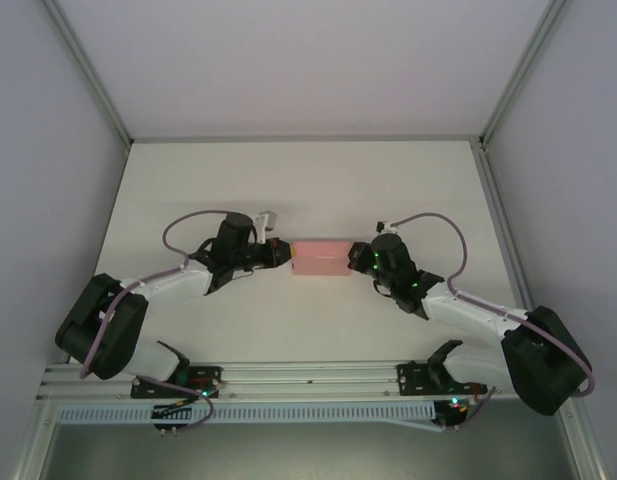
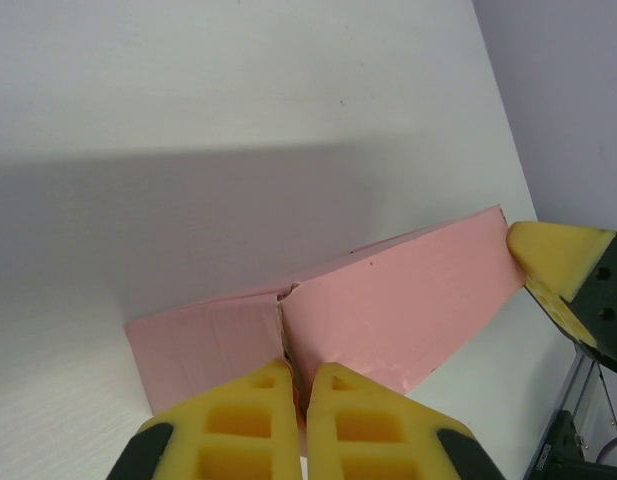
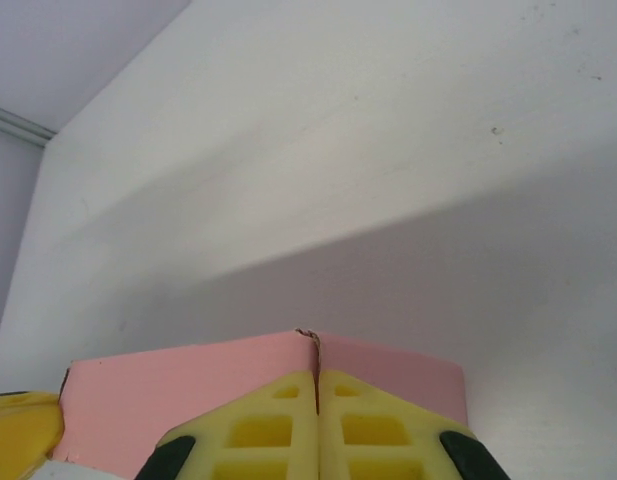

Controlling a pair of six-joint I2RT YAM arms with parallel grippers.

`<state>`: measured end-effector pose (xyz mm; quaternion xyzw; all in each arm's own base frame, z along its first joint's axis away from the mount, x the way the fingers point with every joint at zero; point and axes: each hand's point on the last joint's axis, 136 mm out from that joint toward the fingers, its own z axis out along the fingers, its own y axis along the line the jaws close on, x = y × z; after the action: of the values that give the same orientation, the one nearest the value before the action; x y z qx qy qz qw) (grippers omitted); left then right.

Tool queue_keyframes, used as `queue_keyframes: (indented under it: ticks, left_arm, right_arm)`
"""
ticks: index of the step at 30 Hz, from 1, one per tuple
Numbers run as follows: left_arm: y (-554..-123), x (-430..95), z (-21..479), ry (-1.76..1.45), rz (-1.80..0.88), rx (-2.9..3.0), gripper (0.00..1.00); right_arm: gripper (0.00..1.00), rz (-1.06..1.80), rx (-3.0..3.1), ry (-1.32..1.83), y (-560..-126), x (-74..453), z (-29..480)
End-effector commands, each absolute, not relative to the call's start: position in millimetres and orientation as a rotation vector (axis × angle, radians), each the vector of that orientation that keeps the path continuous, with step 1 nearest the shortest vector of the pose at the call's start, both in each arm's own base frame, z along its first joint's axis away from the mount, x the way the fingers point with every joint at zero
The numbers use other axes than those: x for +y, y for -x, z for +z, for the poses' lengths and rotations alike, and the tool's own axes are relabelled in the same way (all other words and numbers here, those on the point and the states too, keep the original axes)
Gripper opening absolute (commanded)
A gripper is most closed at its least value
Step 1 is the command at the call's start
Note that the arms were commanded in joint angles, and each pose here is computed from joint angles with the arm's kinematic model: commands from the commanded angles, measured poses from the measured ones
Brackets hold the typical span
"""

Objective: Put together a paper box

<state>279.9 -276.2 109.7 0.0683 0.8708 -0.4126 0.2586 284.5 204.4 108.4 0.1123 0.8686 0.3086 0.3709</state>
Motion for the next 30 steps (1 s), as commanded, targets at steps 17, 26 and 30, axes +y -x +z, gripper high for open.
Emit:
queue_keyframes:
  ticks: [17,26,30]
  left_arm:
    - [-240,-253,41,-0.292,-1.031,2.502,0.0]
    - [-265,-276,92,-0.356,-1.05,2.435,0.37]
    - [-284,-283,123,-0.385,-1.015,2.378,0.61]
  right_arm:
    - [0.0,0.753,2.386,0.12,-223,191,23]
    - [0.12,0.654,2.409,0.002,-238,180,55]
    - [0.44,0.673,2.355,-0.045,-250,183,87]
